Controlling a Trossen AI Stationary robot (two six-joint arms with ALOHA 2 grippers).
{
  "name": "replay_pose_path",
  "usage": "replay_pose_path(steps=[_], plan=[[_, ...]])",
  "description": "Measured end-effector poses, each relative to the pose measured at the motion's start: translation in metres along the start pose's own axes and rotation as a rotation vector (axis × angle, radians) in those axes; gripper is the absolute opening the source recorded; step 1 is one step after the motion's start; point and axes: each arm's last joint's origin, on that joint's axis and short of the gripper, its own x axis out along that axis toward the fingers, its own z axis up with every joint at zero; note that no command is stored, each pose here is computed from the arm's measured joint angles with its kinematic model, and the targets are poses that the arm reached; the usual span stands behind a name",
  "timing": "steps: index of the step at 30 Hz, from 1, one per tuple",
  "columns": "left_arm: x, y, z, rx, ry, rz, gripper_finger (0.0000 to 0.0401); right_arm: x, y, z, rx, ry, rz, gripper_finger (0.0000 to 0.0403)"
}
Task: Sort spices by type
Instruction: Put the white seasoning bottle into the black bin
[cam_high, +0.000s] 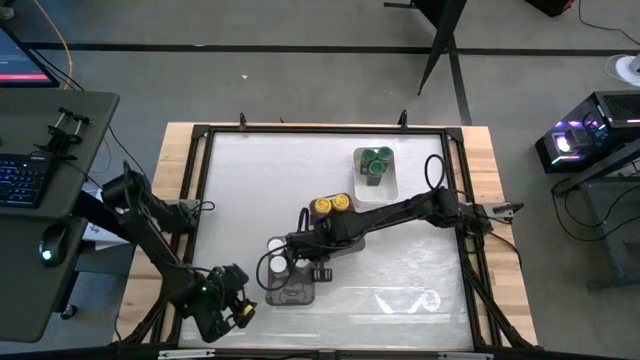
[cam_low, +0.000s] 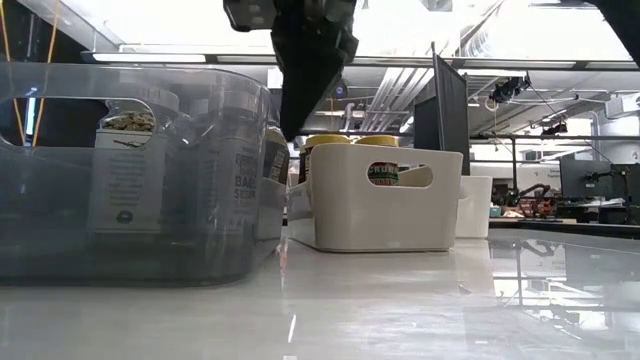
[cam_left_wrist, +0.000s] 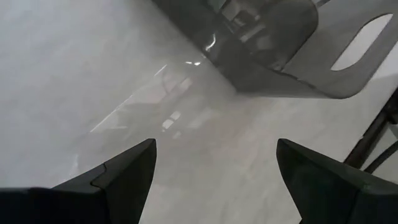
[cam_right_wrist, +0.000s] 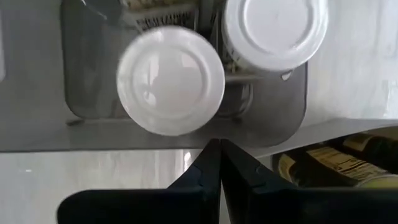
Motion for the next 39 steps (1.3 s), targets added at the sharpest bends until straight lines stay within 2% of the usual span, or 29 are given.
replay_pose_path(steps=[17, 28, 33, 39], plan=[[0.009, -0.006, 0.019, 0.044, -0.040, -0.012, 0.0319, -0.001, 0.011, 0.002, 0.038, -0.025, 0.062, 0.0000], [0.013, -0.007, 0.030, 0.094, -0.052, 0.000, 0.0319, -0.002, 0.018, 0.006, 0.104, -0.073, 0.103, 0.0000], [0.014, -0.007, 0.032, 0.088, -0.054, 0.003, 0.0319, -0.002, 0.022, 0.006, 0.102, -0.078, 0.111, 0.0000], [0.014, -0.007, 0.032, 0.139, -0.057, 0.005, 0.0319, -0.003, 0.028, 0.006, 0.096, -0.095, 0.135, 0.0000]])
